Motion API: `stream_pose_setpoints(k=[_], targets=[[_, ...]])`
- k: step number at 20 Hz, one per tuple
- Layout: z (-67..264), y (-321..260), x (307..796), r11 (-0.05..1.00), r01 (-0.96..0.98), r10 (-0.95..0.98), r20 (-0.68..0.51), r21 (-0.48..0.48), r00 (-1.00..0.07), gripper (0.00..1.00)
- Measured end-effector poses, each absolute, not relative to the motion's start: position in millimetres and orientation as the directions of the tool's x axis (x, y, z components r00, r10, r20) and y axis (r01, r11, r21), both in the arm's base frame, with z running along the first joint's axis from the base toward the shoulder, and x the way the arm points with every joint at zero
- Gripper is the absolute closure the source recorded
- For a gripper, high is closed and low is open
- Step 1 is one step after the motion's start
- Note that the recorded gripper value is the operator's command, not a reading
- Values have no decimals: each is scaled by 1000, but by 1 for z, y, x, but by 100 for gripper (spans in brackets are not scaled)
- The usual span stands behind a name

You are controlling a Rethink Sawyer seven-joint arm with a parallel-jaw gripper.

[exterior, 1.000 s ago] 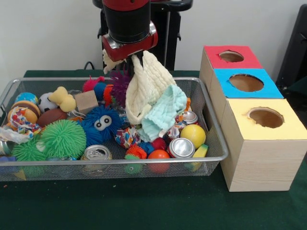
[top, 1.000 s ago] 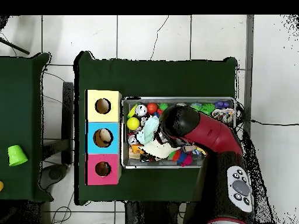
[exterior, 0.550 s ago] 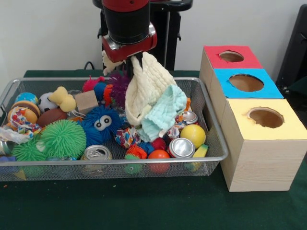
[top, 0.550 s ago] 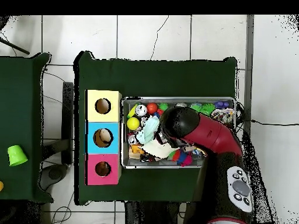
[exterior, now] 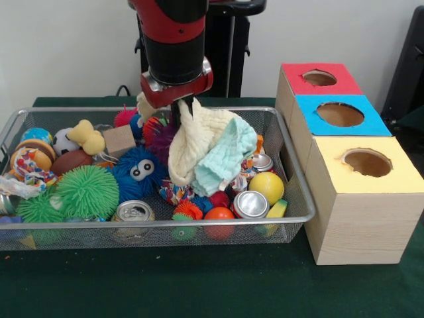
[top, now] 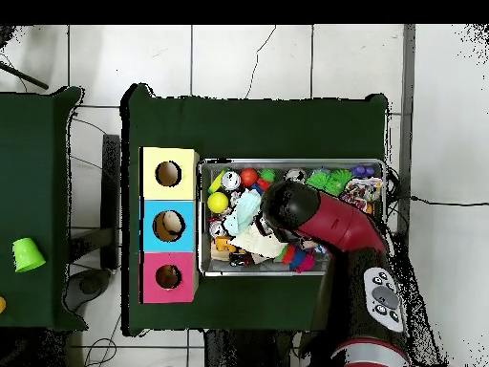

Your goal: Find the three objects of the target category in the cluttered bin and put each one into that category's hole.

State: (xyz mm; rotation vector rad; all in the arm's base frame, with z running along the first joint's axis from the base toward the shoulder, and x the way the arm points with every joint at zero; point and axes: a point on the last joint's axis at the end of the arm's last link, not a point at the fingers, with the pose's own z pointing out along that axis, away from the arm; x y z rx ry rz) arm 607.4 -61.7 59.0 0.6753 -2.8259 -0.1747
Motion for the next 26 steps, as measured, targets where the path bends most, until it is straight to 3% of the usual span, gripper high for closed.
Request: stream_pose_setpoints(k=[7, 26], targets=[[41, -56, 602, 884, -432, -463, 205, 181, -862, 100], [36, -41, 615, 877, -466, -480, 141, 120, -866, 100]])
